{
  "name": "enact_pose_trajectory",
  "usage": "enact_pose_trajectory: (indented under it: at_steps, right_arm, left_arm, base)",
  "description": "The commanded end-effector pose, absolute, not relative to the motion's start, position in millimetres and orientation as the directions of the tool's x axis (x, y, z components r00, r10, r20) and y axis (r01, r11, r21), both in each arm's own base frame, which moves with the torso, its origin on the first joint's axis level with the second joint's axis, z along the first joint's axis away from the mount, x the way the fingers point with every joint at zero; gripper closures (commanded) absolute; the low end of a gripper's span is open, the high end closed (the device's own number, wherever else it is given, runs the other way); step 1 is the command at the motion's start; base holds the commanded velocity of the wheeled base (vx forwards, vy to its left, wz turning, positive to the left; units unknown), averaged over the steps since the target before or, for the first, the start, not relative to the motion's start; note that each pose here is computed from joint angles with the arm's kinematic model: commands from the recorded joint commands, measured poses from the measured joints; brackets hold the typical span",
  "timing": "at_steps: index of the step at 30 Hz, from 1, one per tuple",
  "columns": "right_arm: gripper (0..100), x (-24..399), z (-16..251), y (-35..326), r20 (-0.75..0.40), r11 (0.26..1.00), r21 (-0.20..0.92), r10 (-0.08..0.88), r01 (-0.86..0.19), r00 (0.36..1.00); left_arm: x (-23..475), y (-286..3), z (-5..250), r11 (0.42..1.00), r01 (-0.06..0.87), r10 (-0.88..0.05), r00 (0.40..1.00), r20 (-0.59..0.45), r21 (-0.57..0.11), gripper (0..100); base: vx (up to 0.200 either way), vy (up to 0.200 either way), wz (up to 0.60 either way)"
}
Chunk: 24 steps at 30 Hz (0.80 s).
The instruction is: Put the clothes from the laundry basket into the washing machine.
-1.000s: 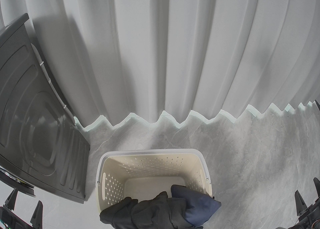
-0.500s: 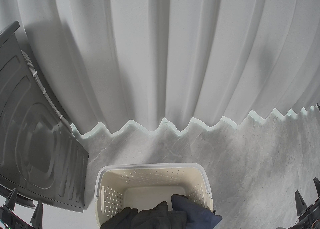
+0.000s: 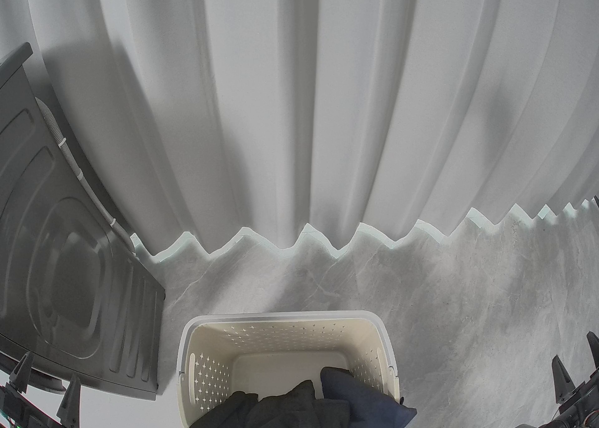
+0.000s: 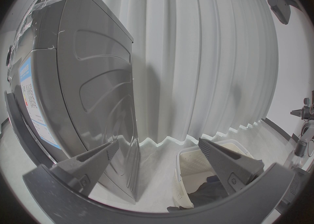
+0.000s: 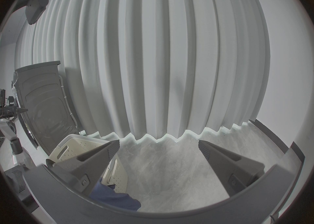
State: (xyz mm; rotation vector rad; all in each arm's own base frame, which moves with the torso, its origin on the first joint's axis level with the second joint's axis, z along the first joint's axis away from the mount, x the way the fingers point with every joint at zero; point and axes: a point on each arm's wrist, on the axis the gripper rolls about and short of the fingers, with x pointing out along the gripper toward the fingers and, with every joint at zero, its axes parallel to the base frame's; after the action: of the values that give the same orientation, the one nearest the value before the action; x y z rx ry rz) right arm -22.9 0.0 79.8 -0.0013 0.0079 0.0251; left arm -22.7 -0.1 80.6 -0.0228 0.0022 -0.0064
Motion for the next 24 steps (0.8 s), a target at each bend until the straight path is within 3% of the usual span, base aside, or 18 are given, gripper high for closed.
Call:
enact_pose_trajectory:
  at_steps: [1, 7, 10, 24]
  right_arm:
    - [0, -23.0, 75.4, 0.0, -0.006, 1.0, -0.001, 0.026, -0.026, 1.0]
    - [0, -23.0, 75.4, 0.0, -0.006, 1.0, -0.001, 0.026, -0.026, 1.0]
    - [0, -23.0, 75.4, 0.0, -0.006, 1.0, -0.001, 0.026, -0.026, 1.0]
    - [0, -23.0, 75.4, 0.0, -0.006, 1.0, -0.003, 0.026, -0.026, 1.0]
  left_arm:
    - [-23.0, -0.1, 76.2, 1.0, 0.006, -0.006, 1.0, 0.002, -0.023, 0]
    - [-23.0, 0.0, 76.2, 1.0, 0.006, -0.006, 1.0, 0.002, -0.028, 0]
    - [-23.0, 0.0, 76.2, 1.0, 0.005, -0.005, 1.0, 0.002, -0.028, 0]
    - [-23.0, 0.0, 76.2, 1.0, 0.006, -0.006, 1.0, 0.002, -0.028, 0]
  base:
    - [0.0, 0.0, 0.0]
    - [0.0, 0.0, 0.0]
    - [0.2, 0.0, 0.0]
    - [0.0, 0.0, 0.0]
